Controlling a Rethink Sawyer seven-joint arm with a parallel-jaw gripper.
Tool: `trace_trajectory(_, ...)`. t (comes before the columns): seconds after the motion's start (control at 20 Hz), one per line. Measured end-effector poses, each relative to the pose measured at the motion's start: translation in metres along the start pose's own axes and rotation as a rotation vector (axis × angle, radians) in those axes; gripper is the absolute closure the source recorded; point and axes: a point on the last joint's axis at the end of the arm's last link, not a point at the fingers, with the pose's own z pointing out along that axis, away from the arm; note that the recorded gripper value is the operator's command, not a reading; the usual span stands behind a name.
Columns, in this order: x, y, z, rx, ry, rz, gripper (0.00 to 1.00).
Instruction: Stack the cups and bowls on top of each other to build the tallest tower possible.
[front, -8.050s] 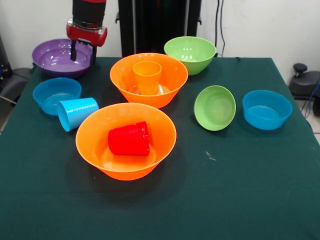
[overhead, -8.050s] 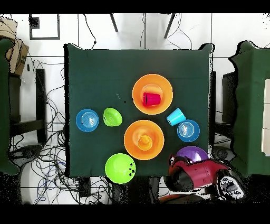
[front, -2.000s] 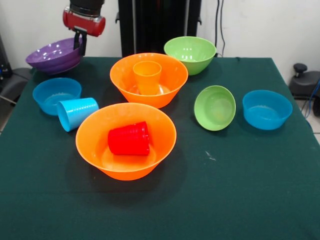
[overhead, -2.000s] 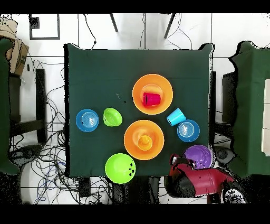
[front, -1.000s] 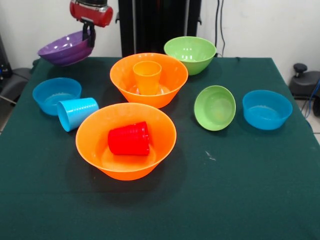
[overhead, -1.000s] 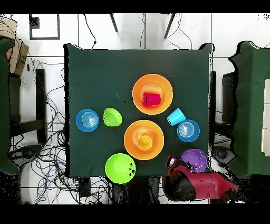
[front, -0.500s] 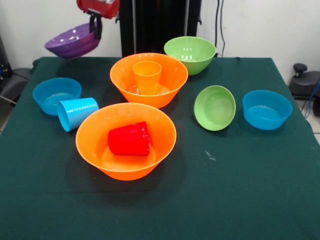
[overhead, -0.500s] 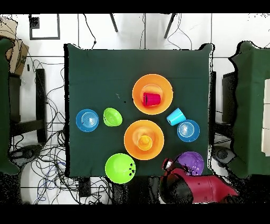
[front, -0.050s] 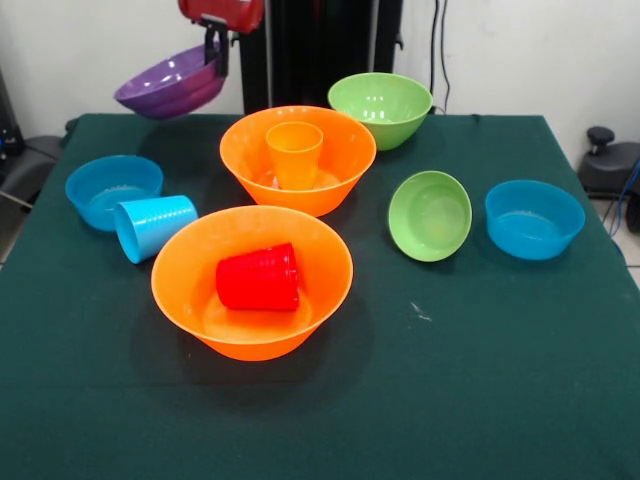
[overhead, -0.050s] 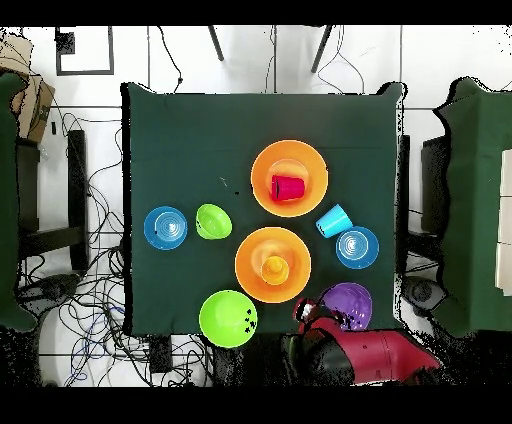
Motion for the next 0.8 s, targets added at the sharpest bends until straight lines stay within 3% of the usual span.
trace_trajectory(0.55, -0.001, 0.053, -0.008, -0.060, -0.009, -0.090, 1.00)
trace_trajectory(0.8, -0.003, 0.063, -0.030, -0.073, -0.020, -0.062, 1.00)
